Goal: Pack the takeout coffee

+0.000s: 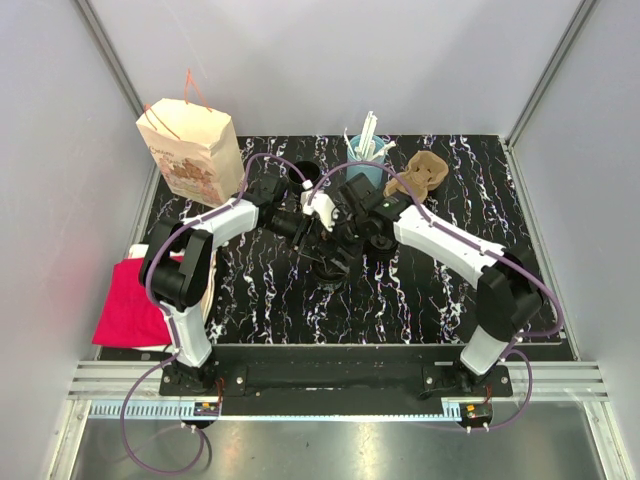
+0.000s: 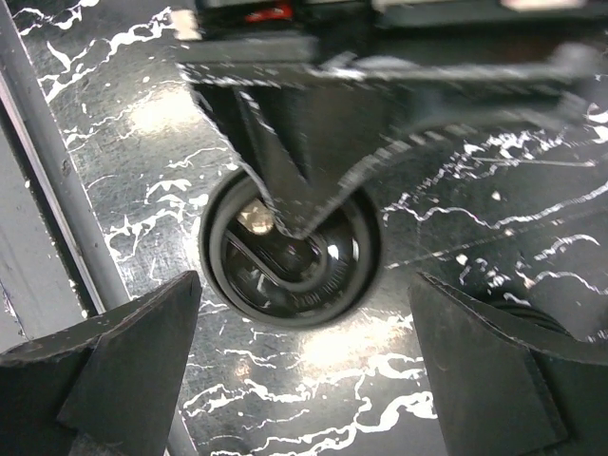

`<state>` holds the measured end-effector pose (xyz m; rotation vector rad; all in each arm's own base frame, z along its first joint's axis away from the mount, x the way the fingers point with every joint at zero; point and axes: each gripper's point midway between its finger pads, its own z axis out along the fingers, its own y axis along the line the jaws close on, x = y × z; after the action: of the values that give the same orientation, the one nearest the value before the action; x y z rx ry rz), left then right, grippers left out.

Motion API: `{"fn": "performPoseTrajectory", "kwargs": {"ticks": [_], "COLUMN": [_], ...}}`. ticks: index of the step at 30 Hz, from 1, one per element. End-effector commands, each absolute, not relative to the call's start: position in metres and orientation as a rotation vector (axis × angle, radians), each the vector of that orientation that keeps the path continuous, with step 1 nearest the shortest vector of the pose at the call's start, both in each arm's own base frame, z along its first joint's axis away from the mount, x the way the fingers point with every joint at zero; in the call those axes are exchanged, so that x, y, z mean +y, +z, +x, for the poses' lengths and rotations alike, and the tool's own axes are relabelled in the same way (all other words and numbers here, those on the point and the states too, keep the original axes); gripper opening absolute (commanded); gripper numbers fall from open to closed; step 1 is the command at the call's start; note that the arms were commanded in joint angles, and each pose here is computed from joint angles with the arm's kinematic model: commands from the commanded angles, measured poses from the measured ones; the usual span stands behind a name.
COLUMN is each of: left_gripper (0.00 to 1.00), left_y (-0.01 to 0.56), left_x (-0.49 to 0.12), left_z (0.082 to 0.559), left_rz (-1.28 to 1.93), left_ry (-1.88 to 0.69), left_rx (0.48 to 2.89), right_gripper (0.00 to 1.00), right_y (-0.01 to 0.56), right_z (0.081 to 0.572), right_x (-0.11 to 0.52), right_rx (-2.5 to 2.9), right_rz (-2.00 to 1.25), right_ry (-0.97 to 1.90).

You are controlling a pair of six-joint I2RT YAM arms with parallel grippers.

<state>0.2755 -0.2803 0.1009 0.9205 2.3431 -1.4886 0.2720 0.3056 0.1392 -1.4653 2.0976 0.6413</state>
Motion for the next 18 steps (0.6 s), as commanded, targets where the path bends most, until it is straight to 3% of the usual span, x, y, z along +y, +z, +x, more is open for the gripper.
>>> {"fn": "performPoseTrajectory", "kwargs": {"ticks": [1,18], "left_gripper": [0.27,0.27], "left_y": [0.033,0.033], "left_x": [-0.257,-0.257], "left_z": [0.286,0.286], "left_rz": [0.967,0.966], "left_ry": [-1.15,-1.151], "left_rx": [2.515,2.517], "right_gripper": [0.97,0.95], "right_y": [0.13,0.107], "right_z": [0.27,0.267], "right_x": [0.313,0.317], "right_rx": [2.07,2.094], "right_rz": [-1.515,-1.534], "right_ry": [0.622,0.556]}}
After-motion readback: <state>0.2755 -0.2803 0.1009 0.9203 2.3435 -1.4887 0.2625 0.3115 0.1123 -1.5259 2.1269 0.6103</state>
